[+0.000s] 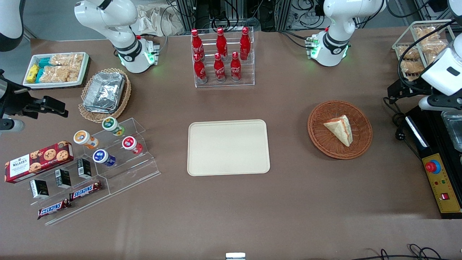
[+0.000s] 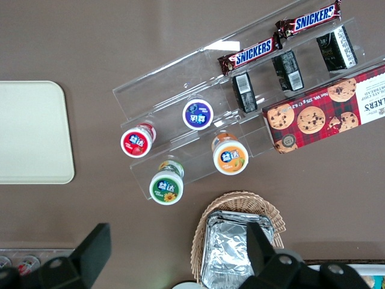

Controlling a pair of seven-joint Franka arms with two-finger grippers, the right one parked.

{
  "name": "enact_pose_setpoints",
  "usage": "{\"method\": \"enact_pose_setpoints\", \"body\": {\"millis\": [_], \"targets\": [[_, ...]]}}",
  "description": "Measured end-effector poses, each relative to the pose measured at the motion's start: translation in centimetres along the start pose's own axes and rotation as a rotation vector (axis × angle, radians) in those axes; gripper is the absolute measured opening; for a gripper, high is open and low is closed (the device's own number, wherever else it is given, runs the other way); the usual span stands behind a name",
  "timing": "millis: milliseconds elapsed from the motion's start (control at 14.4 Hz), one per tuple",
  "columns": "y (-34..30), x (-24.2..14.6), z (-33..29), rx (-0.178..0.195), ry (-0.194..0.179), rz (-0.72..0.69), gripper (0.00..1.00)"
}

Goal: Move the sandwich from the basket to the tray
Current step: 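Move the left gripper over the wrapped sandwich in the wicker basket, then lower the open left gripper around the sandwich in the basket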

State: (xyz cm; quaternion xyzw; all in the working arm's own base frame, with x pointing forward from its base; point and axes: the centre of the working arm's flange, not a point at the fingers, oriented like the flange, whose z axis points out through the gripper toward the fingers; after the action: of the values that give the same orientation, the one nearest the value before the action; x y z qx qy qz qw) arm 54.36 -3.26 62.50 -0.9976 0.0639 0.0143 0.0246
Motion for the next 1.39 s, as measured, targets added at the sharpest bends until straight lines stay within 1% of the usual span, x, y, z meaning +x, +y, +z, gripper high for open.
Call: {"method": "enact_pose_setpoints", "body": {"millis": [139,278,348,487,557,626,765,835,974,1113,1252,1391], "targets": [[0.0,0.2,0.3,-0.003,-0.007,-0.031,1.00],[0.0,0.4,0.9,-0.006,-0.019,-0.112,1.00],[0.1,0.7,1.5,-0.016,-0.032,-0.185,1.00],[0.6,1.4,3.7,-0.053,-0.078,-0.372,1.00],[0.9,1.5,5.1,-0.054,-0.094,-0.450,1.00],[1.0,1.6,6.8,-0.053,-0.095,-0.517,1.00],[1.4,0.9,11.0,-0.051,-0.066,-0.623,1.00],[1.6,-0.1,13.6,-0.048,-0.057,-0.679,1.00],[2.0,-2.6,18.2,-0.039,-0.061,-0.767,1.00],[2.2,-4.2,21.2,-0.032,-0.069,-0.823,1.00],[2.2,-5.1,23.3,-0.029,-0.075,-0.847,1.00],[2.2,-5.8,25.4,-0.033,-0.063,-0.863,1.00]]}}
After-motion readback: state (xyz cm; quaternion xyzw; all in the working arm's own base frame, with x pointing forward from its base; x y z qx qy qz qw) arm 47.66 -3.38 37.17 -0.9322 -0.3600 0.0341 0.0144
